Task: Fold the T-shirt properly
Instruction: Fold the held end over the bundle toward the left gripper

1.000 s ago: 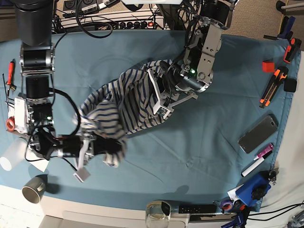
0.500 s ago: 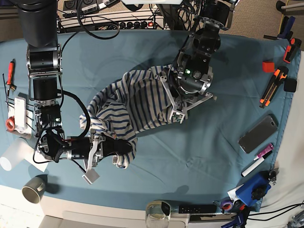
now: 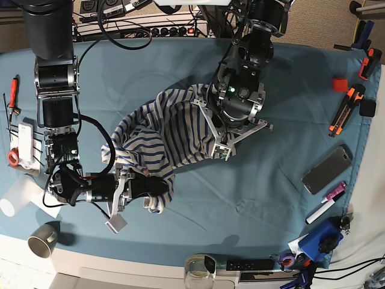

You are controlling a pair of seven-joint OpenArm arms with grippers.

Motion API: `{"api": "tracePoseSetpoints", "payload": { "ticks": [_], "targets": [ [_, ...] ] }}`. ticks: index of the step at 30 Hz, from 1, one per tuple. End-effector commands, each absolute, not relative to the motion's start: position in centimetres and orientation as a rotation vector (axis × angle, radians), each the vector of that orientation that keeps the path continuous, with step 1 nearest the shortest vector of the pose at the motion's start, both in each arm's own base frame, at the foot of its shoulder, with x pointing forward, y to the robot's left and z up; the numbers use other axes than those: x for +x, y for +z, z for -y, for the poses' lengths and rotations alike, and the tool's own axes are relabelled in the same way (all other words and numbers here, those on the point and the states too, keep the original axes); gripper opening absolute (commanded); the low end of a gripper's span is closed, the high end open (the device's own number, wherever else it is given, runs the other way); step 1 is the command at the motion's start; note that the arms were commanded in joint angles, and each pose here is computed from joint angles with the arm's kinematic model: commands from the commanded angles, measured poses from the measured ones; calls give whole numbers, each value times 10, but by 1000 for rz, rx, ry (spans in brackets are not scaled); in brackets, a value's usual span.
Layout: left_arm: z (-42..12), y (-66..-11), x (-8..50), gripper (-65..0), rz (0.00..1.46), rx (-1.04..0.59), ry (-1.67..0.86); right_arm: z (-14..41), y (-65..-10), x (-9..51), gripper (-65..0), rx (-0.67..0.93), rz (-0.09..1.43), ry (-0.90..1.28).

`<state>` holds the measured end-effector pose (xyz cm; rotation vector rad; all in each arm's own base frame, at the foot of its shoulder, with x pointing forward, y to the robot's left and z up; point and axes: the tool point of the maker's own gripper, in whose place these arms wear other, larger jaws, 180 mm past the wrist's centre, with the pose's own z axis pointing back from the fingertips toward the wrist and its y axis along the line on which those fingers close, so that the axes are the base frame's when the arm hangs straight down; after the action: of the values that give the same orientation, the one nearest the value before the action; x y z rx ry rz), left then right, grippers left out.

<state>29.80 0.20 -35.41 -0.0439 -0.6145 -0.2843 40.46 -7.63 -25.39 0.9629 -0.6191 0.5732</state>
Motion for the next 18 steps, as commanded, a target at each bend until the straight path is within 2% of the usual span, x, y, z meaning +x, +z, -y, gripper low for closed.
{"api": "tracePoseSetpoints", "payload": {
  "ticks": [1, 6, 14, 15, 18],
  "targets": [
    [11, -337, 306, -650, 672, -101, -276, 74, -226, 416, -650, 984, 699, 591],
    [26, -313, 310, -650, 743, -178, -258, 75, -227, 417, -650, 976, 697, 591],
    [18, -307, 314, -641, 765, -114, -244, 75, -227, 417, -650, 976, 697, 591],
    [18, -308, 313, -600, 760, -115, -244, 75, -227, 417, -650, 976, 697, 592],
    [18, -310, 310, -413, 750, -115, -244, 76, -227, 417, -650, 975, 696, 592]
  ]
}}
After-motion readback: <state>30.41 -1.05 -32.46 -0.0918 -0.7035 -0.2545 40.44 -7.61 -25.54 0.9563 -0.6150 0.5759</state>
